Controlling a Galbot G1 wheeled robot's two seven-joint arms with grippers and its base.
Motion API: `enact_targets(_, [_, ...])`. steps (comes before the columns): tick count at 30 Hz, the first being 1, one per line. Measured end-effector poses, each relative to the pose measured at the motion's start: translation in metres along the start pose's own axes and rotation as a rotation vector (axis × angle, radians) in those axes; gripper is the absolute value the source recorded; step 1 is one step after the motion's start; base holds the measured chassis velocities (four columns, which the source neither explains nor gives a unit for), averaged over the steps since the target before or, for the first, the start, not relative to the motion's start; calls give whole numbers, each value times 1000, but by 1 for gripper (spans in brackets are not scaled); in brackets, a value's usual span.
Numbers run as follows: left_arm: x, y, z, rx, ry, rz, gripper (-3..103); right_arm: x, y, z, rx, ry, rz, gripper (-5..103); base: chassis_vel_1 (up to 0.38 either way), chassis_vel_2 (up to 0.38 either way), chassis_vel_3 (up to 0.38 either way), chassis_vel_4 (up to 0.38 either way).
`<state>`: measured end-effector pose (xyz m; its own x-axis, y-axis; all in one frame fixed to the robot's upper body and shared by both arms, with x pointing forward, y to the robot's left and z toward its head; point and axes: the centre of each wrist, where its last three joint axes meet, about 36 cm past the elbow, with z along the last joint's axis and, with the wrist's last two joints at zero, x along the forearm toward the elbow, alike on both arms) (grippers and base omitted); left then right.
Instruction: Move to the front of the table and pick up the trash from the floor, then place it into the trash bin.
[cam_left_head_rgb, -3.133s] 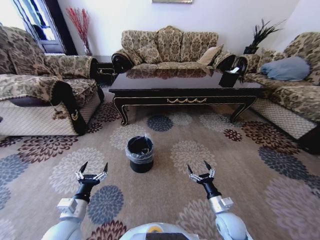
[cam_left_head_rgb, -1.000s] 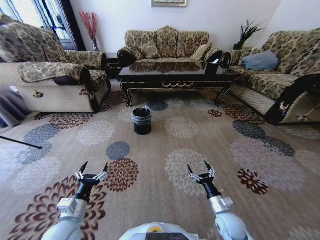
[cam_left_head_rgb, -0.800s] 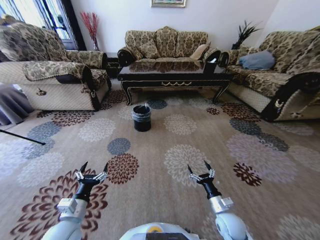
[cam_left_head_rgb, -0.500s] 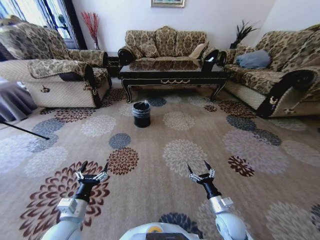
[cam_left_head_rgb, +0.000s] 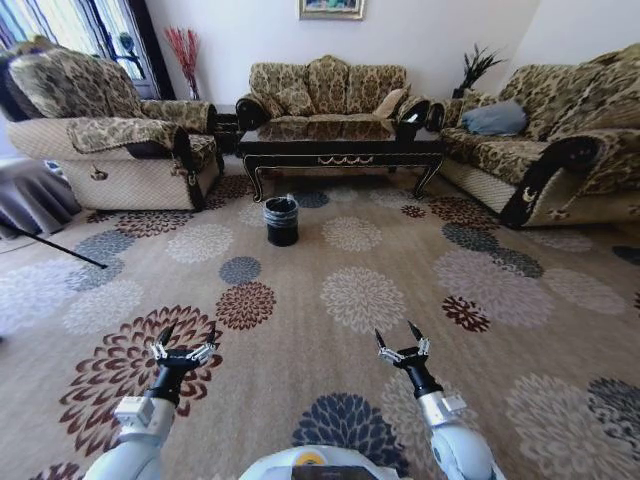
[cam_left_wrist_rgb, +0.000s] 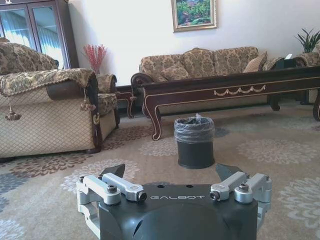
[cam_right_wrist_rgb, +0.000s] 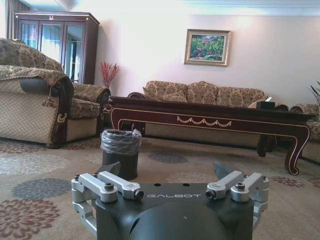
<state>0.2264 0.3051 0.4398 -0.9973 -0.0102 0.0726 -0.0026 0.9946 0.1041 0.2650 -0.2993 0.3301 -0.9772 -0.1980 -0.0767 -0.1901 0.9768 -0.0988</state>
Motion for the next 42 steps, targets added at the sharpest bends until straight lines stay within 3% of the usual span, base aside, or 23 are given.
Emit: enact_targets(42, [0,0,0,0,0,0,100,0,0,0,0,1,0,100,0,0,0,0])
